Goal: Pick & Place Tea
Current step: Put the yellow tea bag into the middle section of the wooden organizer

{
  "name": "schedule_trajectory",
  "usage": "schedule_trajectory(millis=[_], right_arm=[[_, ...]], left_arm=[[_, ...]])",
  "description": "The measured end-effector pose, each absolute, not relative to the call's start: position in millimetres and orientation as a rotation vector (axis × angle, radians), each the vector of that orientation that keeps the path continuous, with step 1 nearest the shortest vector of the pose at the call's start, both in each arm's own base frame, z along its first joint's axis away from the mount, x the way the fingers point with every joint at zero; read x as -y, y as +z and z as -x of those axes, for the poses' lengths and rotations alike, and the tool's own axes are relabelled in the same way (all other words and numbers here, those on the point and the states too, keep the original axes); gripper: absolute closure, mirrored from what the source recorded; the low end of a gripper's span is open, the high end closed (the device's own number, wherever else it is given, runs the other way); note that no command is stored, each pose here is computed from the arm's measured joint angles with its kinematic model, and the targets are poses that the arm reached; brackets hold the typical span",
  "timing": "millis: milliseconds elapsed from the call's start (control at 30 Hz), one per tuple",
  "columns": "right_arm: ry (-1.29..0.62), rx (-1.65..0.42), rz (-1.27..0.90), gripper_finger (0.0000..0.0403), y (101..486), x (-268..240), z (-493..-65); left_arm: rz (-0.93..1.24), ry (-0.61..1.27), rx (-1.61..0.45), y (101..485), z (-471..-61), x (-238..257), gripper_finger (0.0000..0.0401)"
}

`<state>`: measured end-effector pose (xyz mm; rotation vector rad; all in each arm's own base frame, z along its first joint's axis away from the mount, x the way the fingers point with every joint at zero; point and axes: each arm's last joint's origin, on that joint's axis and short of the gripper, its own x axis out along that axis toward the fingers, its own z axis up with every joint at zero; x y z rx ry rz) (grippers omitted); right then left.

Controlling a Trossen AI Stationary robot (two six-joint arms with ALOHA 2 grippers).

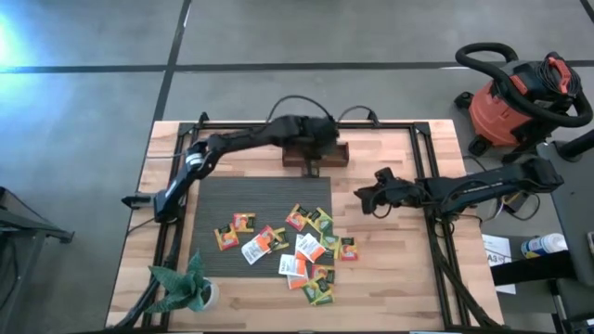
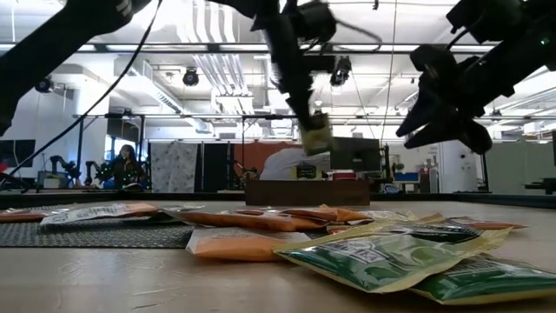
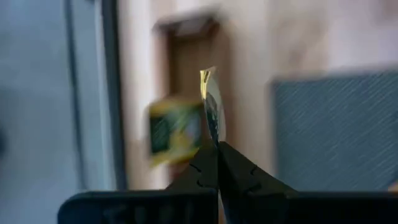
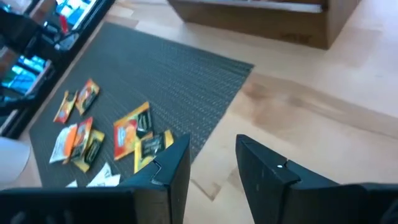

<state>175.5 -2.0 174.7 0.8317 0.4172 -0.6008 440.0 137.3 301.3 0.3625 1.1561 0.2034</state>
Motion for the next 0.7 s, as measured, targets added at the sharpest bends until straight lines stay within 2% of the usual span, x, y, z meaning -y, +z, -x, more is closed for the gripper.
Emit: schedule_trajectory(millis=[233,700], right_arm=[[-0.615,-0.415,-0.844,0.0275,172.4,4.6,-172.6],[-0.634,-0.442,-0.860,0.0275,166.8,4.4,-174.3]], left_arm=[[-0.409,0.205,-1.211,296.5,-425.9,-174.8,0.0401],[-0.410,0.108,-1.206,250.0,-429.3,-181.7,0.0401]])
